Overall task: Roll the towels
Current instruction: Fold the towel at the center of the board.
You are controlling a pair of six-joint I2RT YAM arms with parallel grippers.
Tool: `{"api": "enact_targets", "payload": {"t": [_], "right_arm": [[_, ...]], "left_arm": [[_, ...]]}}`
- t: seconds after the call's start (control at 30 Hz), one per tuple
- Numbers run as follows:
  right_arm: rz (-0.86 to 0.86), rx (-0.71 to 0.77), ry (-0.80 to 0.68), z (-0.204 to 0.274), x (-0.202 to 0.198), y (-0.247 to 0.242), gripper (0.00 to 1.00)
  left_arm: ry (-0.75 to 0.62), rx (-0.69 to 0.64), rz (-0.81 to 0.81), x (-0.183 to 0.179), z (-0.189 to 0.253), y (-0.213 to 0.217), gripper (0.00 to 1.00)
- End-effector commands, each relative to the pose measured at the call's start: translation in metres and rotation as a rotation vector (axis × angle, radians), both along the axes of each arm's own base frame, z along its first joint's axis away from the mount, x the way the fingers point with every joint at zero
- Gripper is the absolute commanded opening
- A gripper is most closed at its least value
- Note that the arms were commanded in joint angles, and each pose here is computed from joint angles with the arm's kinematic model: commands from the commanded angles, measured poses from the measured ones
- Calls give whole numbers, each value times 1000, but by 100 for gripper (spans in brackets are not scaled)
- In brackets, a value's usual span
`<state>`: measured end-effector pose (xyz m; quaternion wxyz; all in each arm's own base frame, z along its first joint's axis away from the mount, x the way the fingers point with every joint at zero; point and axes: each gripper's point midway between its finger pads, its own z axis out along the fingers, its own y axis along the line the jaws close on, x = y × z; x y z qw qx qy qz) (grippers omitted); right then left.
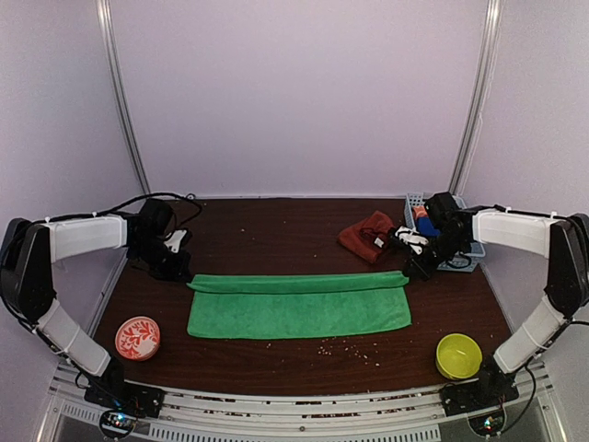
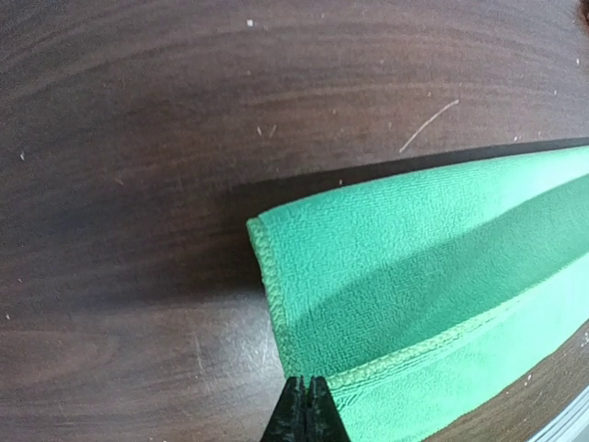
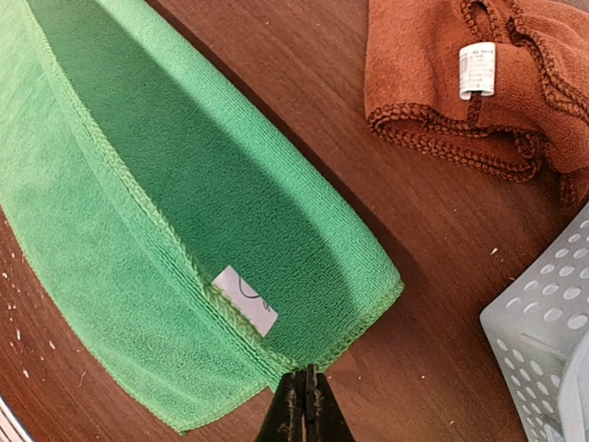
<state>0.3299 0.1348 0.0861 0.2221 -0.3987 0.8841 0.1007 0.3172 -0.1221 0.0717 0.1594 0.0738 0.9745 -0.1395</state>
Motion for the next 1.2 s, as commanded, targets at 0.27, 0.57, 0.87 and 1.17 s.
{"api": "enact_targets", "payload": {"t": [0.27, 0.57, 0.87, 1.17], "right_arm": [[154, 33, 33, 1, -39, 5, 0], [254, 4, 86, -12, -62, 2, 0], [342, -14, 107, -10, -76, 1, 0], [371, -21, 138, -17, -87, -1, 0]], "left_arm": [[90, 9, -13, -31, -12, 7, 0], [115, 35, -13, -39, -9, 12, 0], [123, -26, -75, -51, -2, -7, 0], [175, 3, -96, -65, -11, -9, 0]]}}
